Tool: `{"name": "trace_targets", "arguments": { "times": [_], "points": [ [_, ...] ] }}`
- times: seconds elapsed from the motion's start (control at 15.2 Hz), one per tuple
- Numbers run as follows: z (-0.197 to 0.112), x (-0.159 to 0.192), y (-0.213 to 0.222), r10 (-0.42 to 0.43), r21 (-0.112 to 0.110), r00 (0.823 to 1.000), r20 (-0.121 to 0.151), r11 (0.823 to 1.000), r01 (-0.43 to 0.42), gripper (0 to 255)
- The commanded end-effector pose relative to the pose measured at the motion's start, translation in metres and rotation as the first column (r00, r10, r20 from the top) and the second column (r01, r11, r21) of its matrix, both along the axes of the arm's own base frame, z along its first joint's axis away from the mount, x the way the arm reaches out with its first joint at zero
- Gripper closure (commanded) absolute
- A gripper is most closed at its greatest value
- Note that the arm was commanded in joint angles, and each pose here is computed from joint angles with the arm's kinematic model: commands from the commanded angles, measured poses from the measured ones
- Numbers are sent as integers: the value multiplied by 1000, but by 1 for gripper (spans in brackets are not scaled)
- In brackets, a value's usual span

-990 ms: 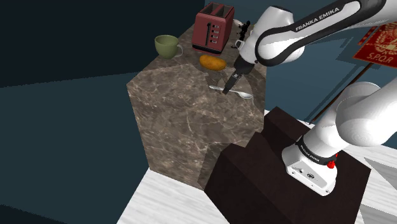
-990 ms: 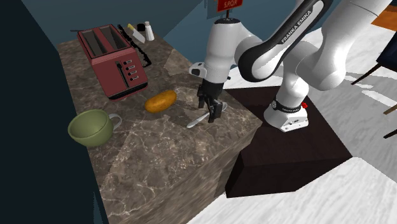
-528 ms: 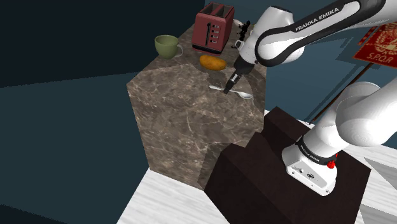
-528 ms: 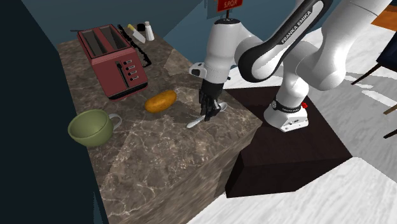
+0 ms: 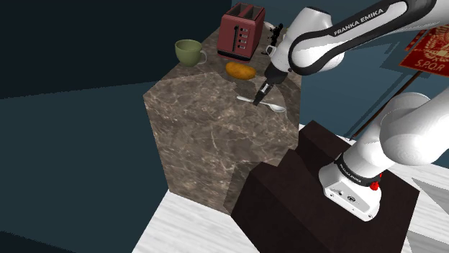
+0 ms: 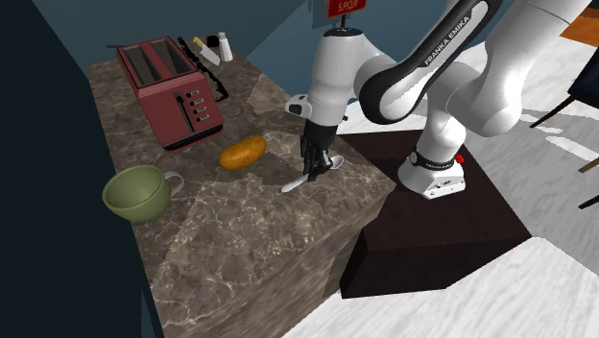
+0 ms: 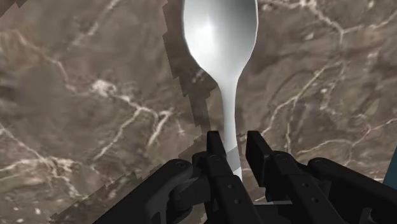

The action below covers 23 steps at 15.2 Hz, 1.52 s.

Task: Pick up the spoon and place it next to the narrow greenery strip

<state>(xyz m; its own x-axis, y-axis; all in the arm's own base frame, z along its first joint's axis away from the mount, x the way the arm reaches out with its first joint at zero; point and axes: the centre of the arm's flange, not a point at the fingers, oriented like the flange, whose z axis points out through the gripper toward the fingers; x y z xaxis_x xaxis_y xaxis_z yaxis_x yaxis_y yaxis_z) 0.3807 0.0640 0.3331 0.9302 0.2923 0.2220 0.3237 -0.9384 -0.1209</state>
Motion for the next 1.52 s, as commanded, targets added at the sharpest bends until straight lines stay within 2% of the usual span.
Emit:
{"name": "trace_targets", "arguments": {
  "times": [0.0,1.39,1.45],
  "points": [
    [5,0,0,0,0,1000,0,1000,0,255],
    [115,0,0,0,0,1000,0,1000,0,255],
    [115,4,-12,0,0,1000,0,1000,0,255]
  ]
}}
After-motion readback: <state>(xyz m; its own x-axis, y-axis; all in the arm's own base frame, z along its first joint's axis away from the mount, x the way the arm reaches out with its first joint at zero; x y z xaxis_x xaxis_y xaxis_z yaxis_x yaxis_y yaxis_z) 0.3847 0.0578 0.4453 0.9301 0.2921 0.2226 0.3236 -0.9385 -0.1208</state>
